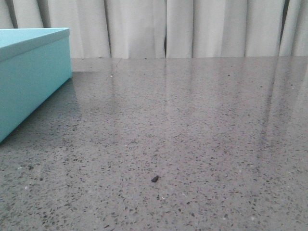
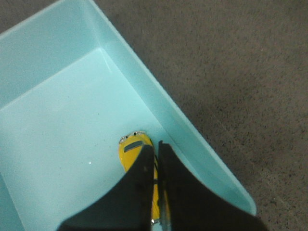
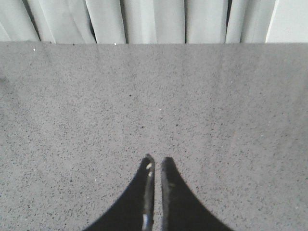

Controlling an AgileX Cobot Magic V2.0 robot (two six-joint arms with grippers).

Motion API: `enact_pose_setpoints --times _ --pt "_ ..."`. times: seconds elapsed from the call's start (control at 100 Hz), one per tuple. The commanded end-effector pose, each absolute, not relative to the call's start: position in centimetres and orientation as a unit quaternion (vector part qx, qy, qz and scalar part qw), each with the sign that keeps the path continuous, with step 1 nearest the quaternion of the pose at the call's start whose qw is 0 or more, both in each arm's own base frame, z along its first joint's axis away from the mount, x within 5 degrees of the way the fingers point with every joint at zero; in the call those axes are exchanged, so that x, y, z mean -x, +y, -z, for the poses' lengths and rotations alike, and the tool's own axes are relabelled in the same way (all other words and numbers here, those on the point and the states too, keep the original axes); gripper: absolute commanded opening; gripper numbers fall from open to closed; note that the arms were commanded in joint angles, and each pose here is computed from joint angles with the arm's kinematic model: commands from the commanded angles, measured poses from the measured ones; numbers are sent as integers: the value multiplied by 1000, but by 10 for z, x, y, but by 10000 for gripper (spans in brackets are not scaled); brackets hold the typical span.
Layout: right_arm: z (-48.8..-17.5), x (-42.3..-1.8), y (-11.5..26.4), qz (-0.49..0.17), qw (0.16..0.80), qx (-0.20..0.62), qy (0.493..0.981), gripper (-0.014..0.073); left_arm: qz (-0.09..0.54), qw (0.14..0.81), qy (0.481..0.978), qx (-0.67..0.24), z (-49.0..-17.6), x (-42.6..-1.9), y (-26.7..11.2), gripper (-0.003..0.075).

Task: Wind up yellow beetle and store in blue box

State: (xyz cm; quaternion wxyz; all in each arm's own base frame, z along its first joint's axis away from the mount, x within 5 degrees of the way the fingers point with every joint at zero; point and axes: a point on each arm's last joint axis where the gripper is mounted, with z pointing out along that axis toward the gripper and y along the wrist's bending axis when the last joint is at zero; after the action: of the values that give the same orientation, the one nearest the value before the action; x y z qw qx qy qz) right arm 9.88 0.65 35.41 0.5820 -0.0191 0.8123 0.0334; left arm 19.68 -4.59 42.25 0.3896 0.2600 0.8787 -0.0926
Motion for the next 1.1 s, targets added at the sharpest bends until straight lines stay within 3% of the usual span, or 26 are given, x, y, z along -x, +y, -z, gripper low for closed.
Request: enact_pose_setpoints --times 0.0,0.23,0.6,0.91,1.09 --pt "-367 -92 5 -18 641 23 767 -49 96 473 842 -241 -446 -173 -45 -20" --pt "-347 -67 5 -14 675 21 737 -49 82 531 813 -222 -429 -126 -38 -20" --pt "-311 -41 4 13 714 35 699 -50 93 602 776 -164 -355 -60 -29 -20" --pt "-272 -48 0 44 761 26 647 -50 88 665 726 -150 -300 -19 -24 -20" --pt "-252 -54 -3 58 784 20 618 -50 87 676 718 -141 -279 -18 -23 -20"
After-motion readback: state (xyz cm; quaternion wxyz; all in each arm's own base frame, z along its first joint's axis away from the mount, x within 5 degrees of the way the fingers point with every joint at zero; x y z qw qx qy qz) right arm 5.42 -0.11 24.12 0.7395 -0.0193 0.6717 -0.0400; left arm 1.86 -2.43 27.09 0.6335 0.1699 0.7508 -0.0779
